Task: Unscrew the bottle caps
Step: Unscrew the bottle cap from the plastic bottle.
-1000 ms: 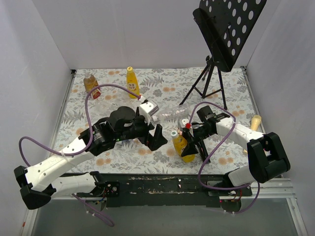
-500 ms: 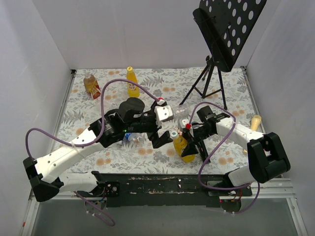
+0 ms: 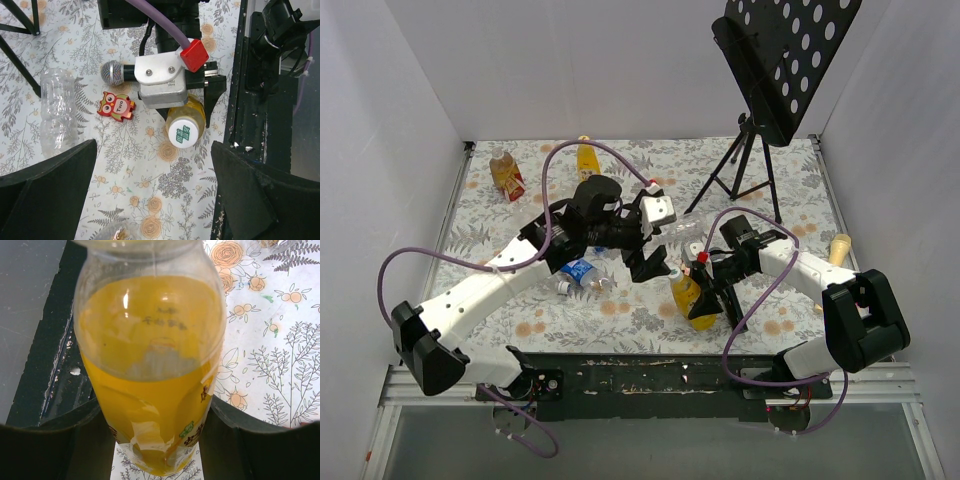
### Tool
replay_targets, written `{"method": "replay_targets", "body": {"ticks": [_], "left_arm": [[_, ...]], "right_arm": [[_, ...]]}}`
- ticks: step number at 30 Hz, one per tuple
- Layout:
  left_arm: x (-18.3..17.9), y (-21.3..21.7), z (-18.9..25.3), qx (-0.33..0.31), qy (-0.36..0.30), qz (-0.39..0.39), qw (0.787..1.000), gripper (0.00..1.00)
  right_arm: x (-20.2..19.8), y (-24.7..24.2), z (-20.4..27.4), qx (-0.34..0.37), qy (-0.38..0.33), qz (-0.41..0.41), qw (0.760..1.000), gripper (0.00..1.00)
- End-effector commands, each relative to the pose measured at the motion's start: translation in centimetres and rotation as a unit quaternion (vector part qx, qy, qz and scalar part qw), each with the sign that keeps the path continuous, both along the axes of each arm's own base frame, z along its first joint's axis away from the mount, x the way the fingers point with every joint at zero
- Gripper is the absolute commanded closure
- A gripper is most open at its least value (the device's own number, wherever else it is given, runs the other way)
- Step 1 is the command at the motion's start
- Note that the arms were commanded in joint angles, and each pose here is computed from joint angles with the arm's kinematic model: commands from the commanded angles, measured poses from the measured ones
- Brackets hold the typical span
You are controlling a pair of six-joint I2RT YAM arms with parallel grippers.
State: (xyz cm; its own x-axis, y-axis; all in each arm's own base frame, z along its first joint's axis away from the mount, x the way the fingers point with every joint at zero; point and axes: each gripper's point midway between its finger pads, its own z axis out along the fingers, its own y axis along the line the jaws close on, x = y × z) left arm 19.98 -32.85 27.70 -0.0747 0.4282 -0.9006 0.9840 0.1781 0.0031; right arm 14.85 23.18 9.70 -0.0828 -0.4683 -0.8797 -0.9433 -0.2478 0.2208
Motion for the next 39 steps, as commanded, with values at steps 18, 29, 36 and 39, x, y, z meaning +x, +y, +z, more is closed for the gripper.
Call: {"method": "replay_targets", "body": {"ticks": [18,29,36,39], "left_arm": [[-1.0,-3.1,-3.2,0.03,0.091,-0.105,0.99,0.3],[-1.3,-3.2,-3.3,0.027,0.129,-0.086,0.988,0.94],[-0.5,-3.4,-1.8,-0.008,0.291,0.102,0.951,1.0],[0.7,-2.7,-1.2,-0.05,0.374,0.242,0.894,1.0]], "right_arm": [[-0.2,0.3,1.0,0.017,-0.011,0.01,1.0,0.94],[-0.2,0.3,0.9,0.014,-0.011,0.009,1.0,0.94],[-0.1,0.3,0.7,0.01,-0.011,0.005,1.0,0.94],[-0.1,0.3,0.6,0.008,-0.01,0.006,1.0,0.94]]}}
